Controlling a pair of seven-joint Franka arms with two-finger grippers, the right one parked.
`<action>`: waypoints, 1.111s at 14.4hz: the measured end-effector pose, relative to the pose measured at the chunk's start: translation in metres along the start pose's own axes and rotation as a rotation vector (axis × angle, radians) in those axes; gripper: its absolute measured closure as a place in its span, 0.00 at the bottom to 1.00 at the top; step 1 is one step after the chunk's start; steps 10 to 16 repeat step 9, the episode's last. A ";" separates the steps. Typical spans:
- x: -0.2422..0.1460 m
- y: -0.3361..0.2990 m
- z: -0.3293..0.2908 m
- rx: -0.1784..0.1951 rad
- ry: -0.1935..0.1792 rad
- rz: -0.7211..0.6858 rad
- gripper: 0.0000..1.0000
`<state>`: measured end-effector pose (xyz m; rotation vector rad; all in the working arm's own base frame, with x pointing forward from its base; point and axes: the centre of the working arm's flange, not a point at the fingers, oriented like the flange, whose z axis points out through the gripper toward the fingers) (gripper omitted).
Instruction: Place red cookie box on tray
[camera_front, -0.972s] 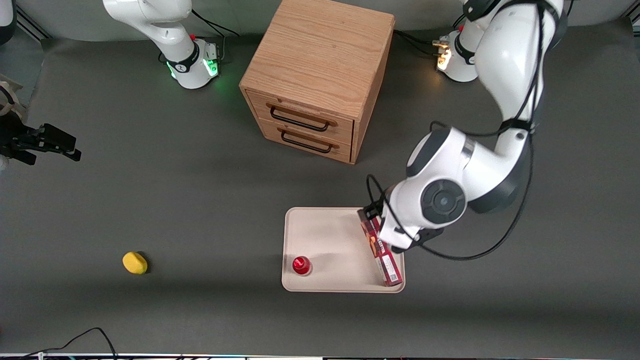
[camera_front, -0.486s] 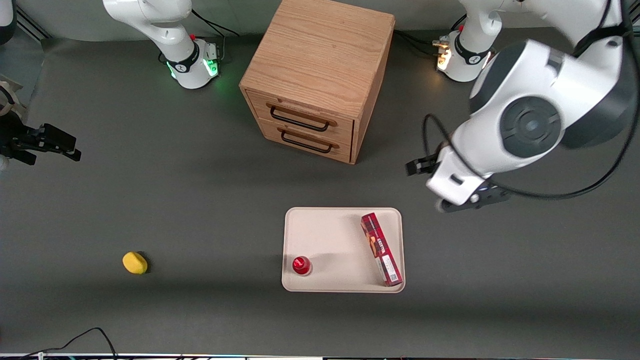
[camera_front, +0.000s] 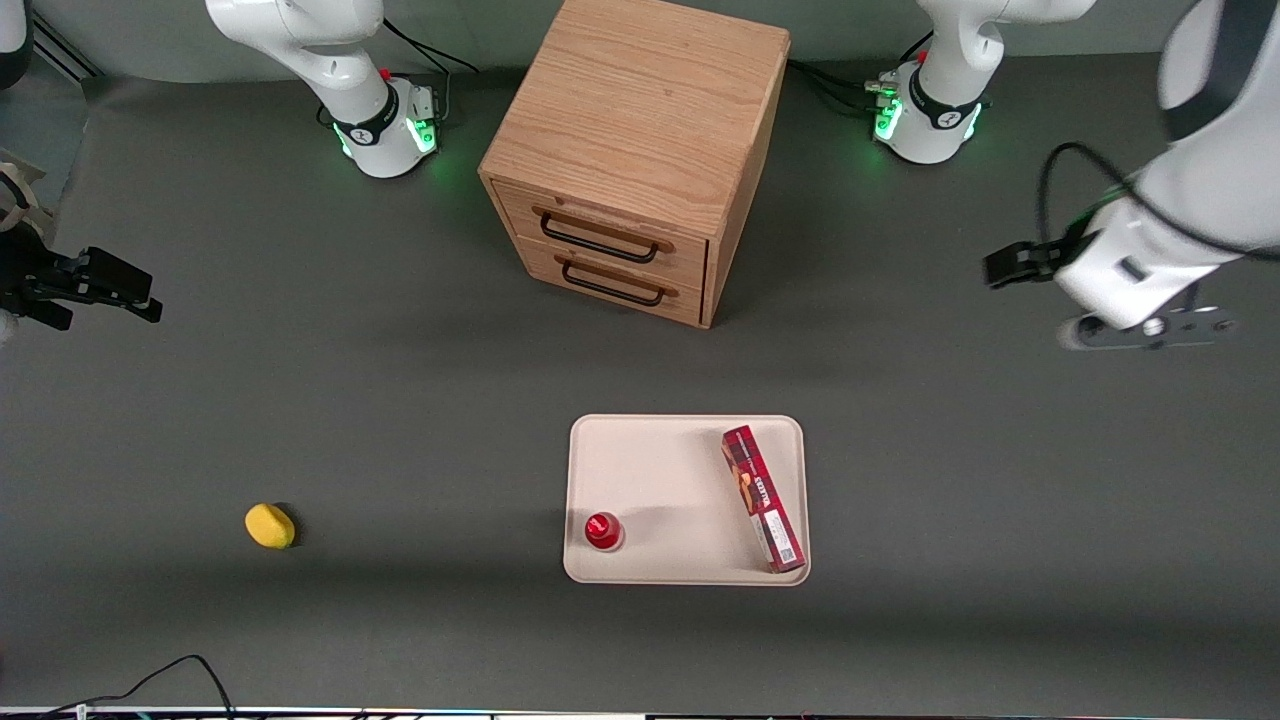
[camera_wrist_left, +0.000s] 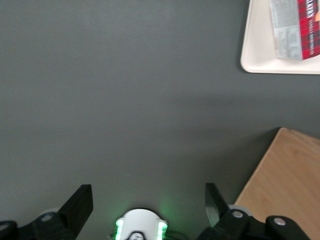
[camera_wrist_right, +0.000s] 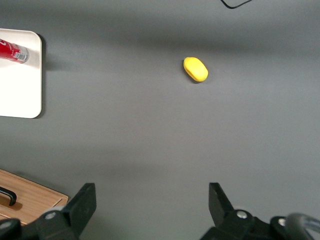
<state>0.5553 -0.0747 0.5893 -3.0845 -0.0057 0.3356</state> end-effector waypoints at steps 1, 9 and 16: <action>-0.003 -0.020 -0.001 -0.006 0.007 0.012 0.00; -0.007 -0.103 -0.021 -0.010 0.084 0.104 0.00; -0.007 -0.103 -0.021 -0.010 0.084 0.104 0.00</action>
